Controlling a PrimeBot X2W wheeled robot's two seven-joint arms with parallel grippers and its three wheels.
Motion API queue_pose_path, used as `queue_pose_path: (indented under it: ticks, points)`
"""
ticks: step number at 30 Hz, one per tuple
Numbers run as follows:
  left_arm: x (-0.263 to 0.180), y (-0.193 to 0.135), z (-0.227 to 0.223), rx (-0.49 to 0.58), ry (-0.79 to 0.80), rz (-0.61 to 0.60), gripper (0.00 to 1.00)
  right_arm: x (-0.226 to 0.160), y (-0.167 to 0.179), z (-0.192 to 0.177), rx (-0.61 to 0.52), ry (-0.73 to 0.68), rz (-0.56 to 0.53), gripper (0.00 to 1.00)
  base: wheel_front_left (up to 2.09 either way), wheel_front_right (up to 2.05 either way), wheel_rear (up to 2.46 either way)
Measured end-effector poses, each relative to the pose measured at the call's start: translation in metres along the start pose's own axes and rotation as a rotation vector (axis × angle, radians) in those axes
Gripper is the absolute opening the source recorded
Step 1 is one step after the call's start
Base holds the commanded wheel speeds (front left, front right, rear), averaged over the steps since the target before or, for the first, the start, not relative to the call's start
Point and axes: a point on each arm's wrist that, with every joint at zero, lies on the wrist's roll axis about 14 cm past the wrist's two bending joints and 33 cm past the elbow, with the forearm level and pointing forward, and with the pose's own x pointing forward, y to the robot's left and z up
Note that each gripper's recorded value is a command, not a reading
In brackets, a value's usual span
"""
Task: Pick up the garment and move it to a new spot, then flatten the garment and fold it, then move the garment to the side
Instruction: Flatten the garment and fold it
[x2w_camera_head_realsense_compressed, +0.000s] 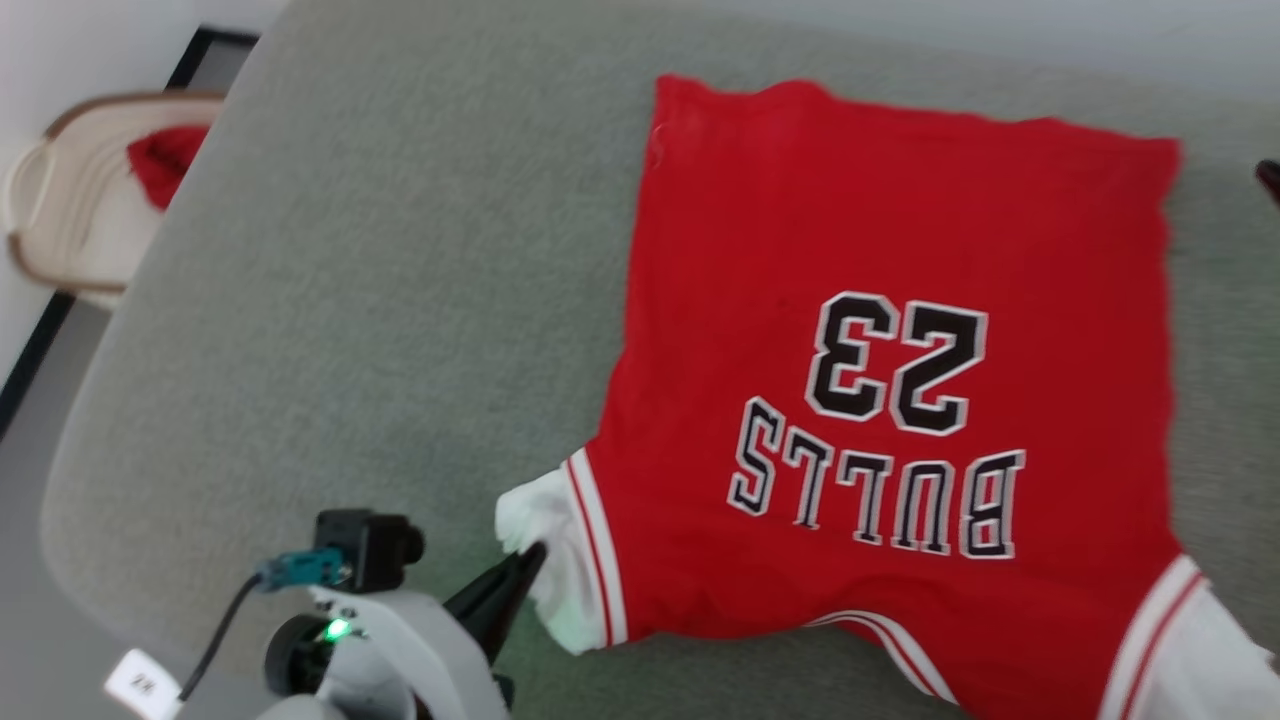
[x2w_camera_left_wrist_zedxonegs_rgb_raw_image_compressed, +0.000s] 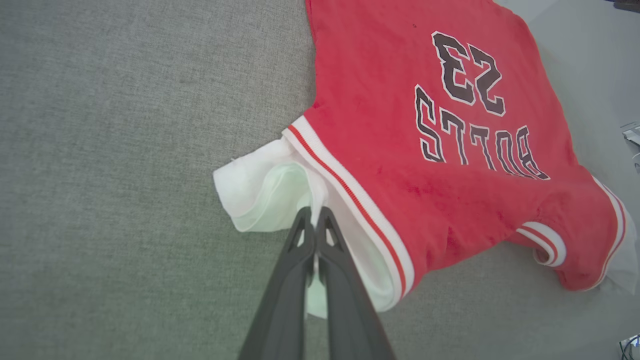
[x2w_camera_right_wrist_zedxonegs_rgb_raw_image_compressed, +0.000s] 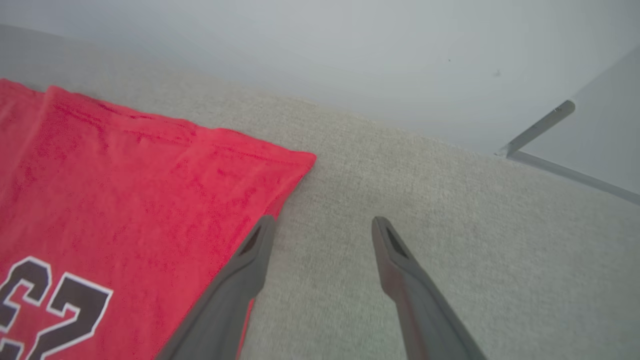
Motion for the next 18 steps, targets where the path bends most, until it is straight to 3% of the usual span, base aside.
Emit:
queue_pose_path:
  ticks: [10,18]
  points:
    - [0.013,0.011,-0.013,-0.033,0.034,0.034,0.00,0.078,0.021,-0.039,0.117,0.240,0.035,1.00,0.00,0.00,0.00]
    - [0.014,0.024,-0.023,-0.063,0.056,0.074,0.00,0.111,0.035,-0.050,0.117,0.321,0.036,1.00,0.00,0.00,0.00]
